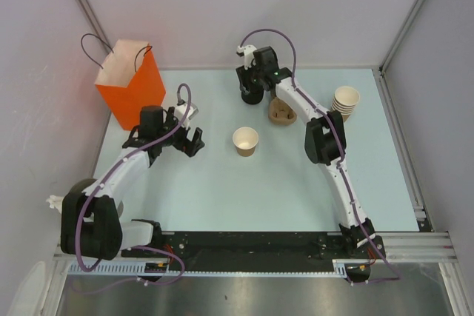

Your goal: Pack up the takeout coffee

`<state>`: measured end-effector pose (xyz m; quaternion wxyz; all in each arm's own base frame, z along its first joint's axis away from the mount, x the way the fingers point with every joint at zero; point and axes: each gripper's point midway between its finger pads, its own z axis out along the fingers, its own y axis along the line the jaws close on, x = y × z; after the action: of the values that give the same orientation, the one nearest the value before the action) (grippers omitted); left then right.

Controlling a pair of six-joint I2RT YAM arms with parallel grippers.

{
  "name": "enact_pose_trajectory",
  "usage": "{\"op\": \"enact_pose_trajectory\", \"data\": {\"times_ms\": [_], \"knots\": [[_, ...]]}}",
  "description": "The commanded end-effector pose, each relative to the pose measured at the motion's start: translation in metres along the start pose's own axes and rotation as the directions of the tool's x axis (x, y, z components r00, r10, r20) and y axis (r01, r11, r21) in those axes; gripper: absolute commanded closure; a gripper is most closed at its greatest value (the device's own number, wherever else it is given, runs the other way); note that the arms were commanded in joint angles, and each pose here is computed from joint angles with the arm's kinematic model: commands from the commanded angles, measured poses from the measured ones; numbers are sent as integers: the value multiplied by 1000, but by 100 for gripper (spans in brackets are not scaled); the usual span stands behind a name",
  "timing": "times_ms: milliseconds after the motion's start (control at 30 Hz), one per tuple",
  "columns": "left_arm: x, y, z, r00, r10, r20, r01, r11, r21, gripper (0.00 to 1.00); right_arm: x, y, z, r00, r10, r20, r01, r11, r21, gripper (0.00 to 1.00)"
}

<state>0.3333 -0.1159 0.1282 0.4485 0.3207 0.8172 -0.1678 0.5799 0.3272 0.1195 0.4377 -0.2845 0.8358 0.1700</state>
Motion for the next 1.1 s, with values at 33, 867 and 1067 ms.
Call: {"op": "enact_pose_trajectory", "data": {"times_ms": [33, 867, 1067], "knots": [[-18, 8, -1, 998, 46, 39, -45, 999, -12, 1, -11, -4, -1, 1000, -14, 23, 14, 1000, 13, 52], [-15, 9, 2, 999, 41, 26, -41, 999, -11, 1, -30, 0, -20, 998, -11, 59, 12, 1000, -10, 77], [-15, 8, 3, 999, 41, 25, -41, 999, -9, 1, -39, 4, -28, 997, -3, 76, 4, 1000, -25, 78]]}}
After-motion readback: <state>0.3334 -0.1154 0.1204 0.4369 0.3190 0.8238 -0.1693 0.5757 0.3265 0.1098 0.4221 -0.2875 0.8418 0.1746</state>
